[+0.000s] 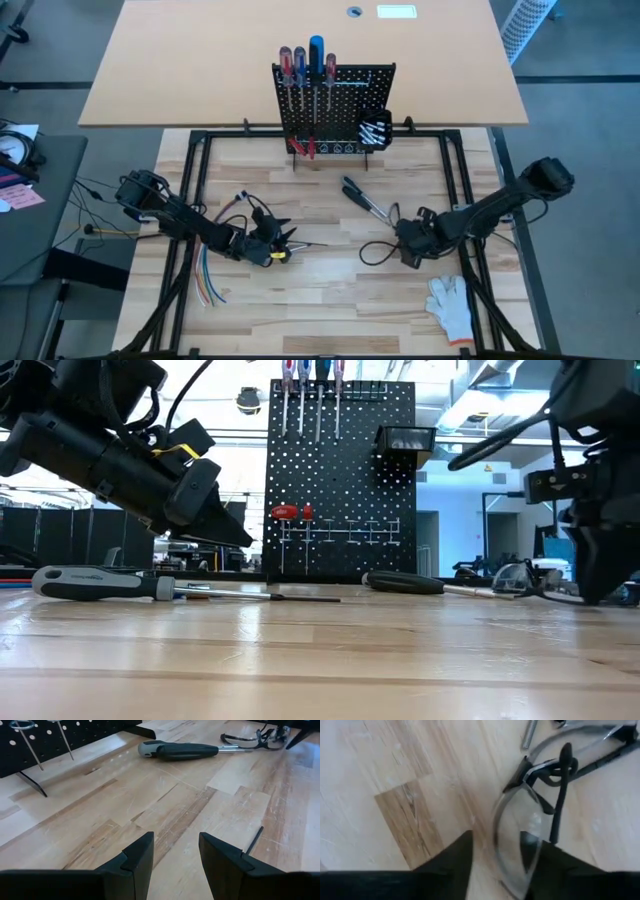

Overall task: Hang tools onto peg board
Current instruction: Hang the safety glasses on the pegboard

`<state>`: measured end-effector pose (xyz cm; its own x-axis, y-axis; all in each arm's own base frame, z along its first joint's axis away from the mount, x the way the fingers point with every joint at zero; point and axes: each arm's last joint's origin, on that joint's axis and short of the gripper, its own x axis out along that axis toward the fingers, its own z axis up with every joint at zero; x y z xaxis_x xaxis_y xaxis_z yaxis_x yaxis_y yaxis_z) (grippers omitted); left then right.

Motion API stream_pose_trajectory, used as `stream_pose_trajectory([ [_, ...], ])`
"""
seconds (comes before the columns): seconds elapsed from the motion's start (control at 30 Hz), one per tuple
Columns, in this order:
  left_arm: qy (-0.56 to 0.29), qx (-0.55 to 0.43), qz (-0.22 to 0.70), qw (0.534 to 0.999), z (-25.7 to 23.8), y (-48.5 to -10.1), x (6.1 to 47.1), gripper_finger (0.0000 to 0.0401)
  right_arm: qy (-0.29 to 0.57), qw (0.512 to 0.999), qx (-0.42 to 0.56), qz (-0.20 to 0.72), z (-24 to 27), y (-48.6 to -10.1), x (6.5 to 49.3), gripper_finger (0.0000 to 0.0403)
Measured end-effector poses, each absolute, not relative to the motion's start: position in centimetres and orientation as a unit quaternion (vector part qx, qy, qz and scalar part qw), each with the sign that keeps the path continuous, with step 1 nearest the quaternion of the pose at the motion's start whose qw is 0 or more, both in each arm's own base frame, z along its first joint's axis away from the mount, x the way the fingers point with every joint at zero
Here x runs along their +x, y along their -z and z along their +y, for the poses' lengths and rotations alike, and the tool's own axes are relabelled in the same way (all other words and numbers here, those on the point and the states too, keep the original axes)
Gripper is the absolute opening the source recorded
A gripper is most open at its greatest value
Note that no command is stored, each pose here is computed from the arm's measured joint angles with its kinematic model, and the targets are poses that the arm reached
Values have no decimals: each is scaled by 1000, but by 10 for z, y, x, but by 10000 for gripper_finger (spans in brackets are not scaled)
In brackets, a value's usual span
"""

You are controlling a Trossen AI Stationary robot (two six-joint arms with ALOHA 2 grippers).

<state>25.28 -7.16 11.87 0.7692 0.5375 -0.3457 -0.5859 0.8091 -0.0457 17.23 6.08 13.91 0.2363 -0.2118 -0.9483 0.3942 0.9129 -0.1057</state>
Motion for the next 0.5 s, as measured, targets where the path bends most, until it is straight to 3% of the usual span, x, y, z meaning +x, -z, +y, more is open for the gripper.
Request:
stream_pose_trajectory([
  [0.23,-295,-77,163,938,-72,-119,253,150,188,785,78,585,62,-139,173,19],
  [0.5,-295,-77,162,938,-72,-119,253,150,166,849,56,499,86,-162,189,12],
])
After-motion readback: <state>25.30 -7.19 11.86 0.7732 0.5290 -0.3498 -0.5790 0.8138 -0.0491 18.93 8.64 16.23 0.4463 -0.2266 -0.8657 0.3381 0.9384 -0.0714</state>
